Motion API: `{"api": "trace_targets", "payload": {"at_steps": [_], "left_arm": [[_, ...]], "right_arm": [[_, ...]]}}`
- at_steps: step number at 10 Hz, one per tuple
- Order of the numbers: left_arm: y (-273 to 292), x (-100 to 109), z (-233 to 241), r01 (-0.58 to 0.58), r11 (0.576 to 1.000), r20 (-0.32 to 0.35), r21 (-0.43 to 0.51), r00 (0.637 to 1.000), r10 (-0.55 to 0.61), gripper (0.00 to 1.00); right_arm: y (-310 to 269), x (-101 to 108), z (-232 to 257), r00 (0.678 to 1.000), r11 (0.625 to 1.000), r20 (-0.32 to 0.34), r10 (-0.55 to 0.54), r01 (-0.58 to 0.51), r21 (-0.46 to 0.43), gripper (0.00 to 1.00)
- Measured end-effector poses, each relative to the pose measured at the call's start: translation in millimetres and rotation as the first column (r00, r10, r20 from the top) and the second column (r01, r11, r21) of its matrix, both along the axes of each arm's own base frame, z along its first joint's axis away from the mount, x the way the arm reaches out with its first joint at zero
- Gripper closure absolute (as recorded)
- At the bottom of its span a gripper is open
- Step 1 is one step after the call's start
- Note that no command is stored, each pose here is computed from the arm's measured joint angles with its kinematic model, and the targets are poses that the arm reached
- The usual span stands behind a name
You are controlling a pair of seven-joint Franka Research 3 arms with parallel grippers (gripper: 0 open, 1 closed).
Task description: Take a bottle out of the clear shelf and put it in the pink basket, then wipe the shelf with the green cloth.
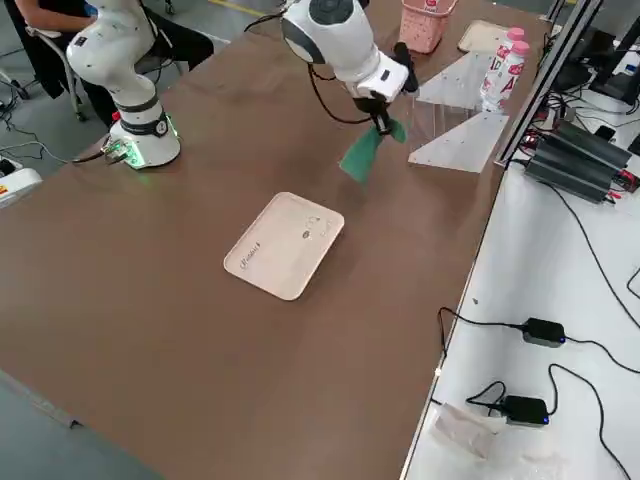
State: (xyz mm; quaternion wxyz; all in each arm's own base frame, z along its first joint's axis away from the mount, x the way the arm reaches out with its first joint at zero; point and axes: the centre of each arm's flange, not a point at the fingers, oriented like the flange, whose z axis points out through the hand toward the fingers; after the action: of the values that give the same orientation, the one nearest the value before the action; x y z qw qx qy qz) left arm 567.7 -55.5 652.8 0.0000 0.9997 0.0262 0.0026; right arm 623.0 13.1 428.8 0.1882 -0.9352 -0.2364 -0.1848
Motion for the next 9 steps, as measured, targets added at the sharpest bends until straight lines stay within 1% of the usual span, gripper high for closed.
{"api": "trace_targets", "payload": {"at_steps": [2,4,5,7,8,9], "left_arm": [[1,0,0,-0.002,1.000,-0.001,-0.007,1.000,0.002,0.00],[3,0,0,-0.007,1.000,-0.002,-0.007,1.000,0.007,0.00],[4,0,0,-0.008,1.000,-0.002,-0.007,1.000,0.008,0.00],[5,0,0,-0.009,1.000,-0.002,-0.007,1.000,0.009,0.00],[4,0,0,-0.008,1.000,-0.001,-0.007,1.000,0.008,0.00],[3,0,1,-0.006,1.000,0.001,-0.007,1.000,0.006,0.00]], "right_arm": [[-58,-20,-7,0.986,0.993,-0.137,-0.095,0.104,0.055,0.95],[-130,-44,-19,0.956,0.975,-0.240,-0.170,0.199,0.103,0.95],[-157,-55,-23,0.940,0.961,-0.279,-0.196,0.241,0.135,0.95],[-186,-71,-32,0.919,0.915,-0.331,-0.214,0.307,0.260,0.95],[-198,-77,-46,0.920,0.903,-0.333,-0.207,0.311,0.297,0.95],[-214,-83,-68,0.928,0.904,-0.322,-0.189,0.293,0.312,0.95]]}}
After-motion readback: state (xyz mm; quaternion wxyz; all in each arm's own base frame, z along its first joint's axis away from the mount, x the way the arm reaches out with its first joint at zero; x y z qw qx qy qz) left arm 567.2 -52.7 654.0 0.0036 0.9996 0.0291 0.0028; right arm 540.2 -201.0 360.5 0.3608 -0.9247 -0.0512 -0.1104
